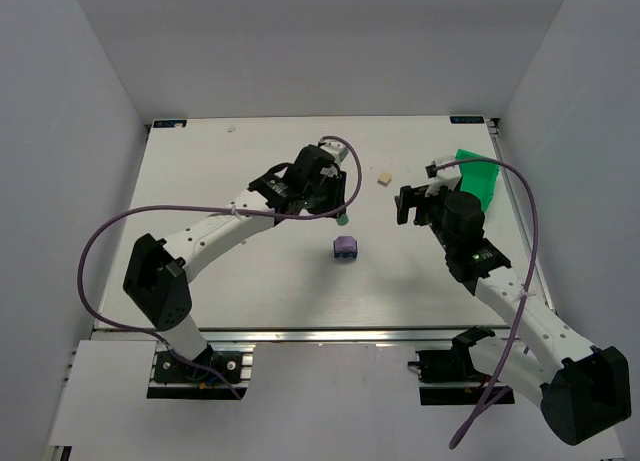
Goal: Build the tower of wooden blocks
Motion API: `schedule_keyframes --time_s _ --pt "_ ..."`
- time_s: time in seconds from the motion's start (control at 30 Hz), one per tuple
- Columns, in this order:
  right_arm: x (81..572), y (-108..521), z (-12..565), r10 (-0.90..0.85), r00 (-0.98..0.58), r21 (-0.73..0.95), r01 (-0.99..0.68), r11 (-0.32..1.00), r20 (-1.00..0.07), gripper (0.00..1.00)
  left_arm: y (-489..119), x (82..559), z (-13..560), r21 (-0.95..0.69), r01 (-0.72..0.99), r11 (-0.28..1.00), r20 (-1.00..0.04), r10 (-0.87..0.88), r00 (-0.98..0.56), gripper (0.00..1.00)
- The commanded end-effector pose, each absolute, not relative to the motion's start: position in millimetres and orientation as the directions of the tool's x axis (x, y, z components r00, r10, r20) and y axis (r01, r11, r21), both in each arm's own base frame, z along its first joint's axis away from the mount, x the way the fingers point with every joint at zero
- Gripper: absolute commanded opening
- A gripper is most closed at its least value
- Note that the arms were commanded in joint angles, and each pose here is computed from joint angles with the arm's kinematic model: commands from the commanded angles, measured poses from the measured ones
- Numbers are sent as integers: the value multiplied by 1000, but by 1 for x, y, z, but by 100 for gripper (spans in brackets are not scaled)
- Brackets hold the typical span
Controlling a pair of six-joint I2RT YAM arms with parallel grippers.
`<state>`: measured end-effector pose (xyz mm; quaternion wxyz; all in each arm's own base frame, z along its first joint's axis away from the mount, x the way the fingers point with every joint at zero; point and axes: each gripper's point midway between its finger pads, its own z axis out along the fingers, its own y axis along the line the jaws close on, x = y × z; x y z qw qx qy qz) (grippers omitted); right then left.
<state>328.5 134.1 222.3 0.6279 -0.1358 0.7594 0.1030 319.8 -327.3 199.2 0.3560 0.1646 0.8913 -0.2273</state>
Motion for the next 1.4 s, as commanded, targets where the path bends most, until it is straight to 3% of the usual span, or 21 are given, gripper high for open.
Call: schedule_keyframes --time_s 0.0,0.57,1.37 --pt "332 106 224 -53 -223 -15 -171 985 -973 89 -330 316 202 -257 453 854 -717 146 -681 0" --pt "326 109 221 -69 -230 -21 -201 979 -971 89 -347 296 185 -144 379 914 -734 158 -661 0" --pt "326 108 220 -75 -230 -29 -200 979 -970 89 -348 299 167 -141 317 938 -736 115 -667 0"
